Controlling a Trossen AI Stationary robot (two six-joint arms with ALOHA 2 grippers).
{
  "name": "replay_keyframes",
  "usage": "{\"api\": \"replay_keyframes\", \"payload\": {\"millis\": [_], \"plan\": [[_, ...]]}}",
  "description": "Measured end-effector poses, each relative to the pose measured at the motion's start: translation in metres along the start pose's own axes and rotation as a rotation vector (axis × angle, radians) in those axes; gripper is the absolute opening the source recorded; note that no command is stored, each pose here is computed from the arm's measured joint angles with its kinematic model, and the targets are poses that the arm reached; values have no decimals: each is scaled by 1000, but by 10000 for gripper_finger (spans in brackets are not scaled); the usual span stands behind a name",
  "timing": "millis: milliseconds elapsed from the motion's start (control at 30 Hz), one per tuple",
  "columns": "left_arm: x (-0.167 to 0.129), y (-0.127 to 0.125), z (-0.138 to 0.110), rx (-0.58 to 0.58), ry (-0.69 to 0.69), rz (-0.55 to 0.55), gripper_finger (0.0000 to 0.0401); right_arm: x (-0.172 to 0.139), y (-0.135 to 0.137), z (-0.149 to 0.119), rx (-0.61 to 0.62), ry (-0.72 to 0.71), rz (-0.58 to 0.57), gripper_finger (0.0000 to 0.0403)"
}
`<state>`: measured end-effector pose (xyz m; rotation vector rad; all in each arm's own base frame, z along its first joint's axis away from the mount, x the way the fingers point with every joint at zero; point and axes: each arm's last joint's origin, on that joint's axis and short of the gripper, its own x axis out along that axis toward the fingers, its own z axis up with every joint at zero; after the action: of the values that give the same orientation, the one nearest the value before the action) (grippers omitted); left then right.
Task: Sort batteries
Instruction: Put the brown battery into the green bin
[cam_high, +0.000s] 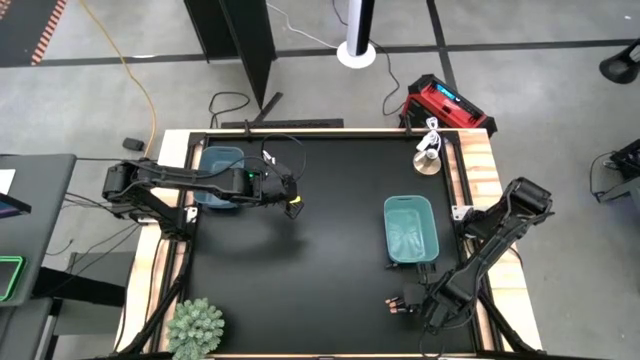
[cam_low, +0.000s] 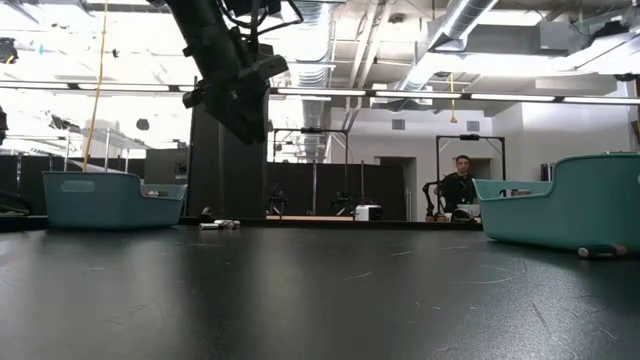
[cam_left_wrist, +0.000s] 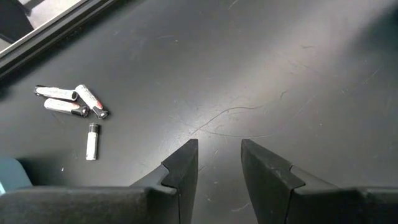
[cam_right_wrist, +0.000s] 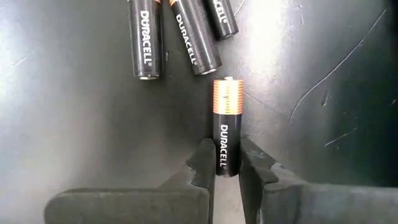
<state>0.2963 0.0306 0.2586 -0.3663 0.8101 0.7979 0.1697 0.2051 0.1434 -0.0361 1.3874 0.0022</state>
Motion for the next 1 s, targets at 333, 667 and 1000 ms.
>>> {"api": "replay_keyframes", "payload": {"millis": [333, 667, 1000], "plan": [[0, -1, -1, 10, 3, -7, 116, -22, 5, 10, -32, 13, -36, 54], [-3, -6, -4, 35, 3, -22, 116, -86, -4, 18, -43, -42, -102, 54], [-5, -8, -6, 36, 2, -30, 116, -165, -53, 14, 0, -141, -259, 54]]}}
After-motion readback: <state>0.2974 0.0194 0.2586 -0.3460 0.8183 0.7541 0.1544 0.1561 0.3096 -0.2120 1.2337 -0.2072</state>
